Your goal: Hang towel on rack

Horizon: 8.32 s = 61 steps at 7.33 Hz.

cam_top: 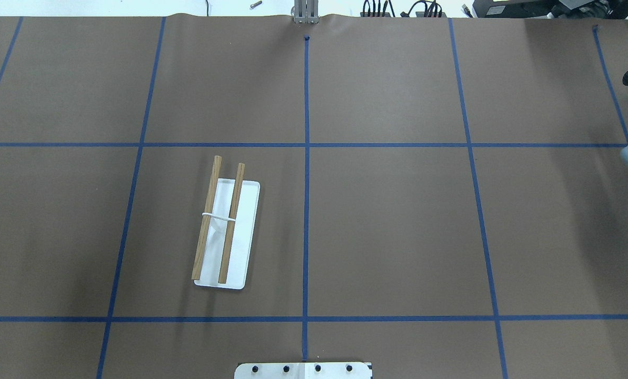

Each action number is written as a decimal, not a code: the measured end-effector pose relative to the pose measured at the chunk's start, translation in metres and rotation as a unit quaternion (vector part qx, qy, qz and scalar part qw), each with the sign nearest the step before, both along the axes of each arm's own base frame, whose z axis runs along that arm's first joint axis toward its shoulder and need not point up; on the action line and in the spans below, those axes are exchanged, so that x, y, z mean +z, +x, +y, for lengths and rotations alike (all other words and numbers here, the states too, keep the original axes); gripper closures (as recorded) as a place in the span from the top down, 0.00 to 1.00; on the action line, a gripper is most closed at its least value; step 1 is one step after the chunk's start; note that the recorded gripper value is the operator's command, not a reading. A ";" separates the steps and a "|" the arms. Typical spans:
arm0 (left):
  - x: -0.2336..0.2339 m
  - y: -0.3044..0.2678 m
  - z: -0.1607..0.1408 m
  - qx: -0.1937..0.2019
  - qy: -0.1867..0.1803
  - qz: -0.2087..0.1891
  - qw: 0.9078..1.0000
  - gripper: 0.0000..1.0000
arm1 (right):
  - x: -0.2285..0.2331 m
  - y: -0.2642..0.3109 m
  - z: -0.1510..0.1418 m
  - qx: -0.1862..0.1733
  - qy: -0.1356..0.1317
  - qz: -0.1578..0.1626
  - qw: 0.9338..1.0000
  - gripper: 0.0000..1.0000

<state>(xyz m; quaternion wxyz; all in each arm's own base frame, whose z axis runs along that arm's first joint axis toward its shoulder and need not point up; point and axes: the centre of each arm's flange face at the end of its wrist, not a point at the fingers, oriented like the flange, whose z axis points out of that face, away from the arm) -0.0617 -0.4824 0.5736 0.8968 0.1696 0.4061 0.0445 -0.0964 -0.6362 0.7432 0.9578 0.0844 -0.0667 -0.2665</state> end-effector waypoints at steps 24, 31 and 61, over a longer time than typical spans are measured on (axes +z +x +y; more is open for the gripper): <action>0.041 0.001 -0.002 0.002 0.069 -0.003 0.998 0.98 | -0.212 0.070 -0.015 0.039 -0.010 -0.154 0.987 0.00; -0.157 0.143 -0.117 -0.079 -0.053 0.207 0.974 0.98 | -0.464 -0.086 0.066 0.075 0.050 -0.285 0.954 0.00; -0.442 0.503 -0.041 -0.118 -0.445 0.342 0.819 0.00 | -0.631 -0.372 0.196 0.012 0.185 -0.237 0.954 0.99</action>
